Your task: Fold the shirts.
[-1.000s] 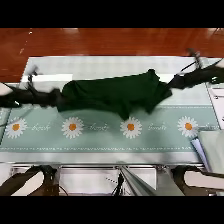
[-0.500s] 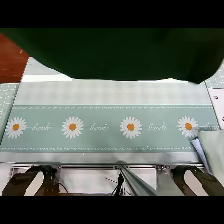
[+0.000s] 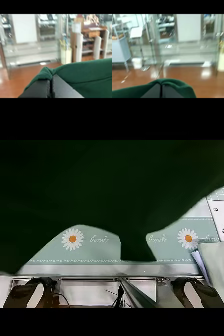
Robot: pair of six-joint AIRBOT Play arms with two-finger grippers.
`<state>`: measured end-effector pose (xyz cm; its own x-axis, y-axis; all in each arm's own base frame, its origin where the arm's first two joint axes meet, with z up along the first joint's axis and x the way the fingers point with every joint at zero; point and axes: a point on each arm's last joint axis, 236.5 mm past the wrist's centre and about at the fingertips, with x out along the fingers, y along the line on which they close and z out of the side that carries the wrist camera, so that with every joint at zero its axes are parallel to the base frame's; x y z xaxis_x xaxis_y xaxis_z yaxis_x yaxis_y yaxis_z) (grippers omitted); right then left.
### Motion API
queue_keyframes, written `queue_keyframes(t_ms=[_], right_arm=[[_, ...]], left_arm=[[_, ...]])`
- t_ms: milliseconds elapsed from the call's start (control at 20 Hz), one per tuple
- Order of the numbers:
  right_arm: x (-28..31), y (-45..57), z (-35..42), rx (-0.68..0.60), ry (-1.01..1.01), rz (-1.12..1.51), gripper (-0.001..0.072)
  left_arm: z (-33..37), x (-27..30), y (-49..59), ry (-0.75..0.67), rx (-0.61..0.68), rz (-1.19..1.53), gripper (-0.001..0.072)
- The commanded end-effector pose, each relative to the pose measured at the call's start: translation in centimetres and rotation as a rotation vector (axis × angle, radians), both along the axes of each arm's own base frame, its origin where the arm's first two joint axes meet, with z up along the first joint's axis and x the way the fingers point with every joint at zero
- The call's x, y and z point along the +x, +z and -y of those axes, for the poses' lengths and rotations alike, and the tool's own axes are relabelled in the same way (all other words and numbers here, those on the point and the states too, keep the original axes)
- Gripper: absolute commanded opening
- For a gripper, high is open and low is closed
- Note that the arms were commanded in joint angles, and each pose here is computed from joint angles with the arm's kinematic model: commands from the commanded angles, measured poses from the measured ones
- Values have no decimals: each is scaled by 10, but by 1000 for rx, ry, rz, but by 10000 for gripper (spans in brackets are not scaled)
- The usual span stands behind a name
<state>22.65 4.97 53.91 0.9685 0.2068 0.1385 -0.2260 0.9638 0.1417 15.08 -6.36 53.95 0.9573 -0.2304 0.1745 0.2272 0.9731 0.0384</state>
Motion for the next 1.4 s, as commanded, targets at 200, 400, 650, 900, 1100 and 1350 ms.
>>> queue_keyframes(t_ms=[200,400,650,900,1100,1350], right_arm=[[-53,13,14,-26,-146,-16,23],[-31,-52,47,-134,-247,-295,23],[51,-152,52,-132,-83,-718,22],[181,-265,44,-176,13,-991,22],[287,-314,28,-202,-14,-898,23],[356,-378,14,-50,-39,-895,23]], left_arm=[[-6,-41,-40,53,12,-168,18],[-12,-28,-123,60,27,-541,19],[-6,21,-200,-6,-16,-881,19],[-15,124,-261,-37,-21,-1034,20],[-45,226,-299,32,49,-999,20],[-57,314,-386,40,13,-1087,21]])
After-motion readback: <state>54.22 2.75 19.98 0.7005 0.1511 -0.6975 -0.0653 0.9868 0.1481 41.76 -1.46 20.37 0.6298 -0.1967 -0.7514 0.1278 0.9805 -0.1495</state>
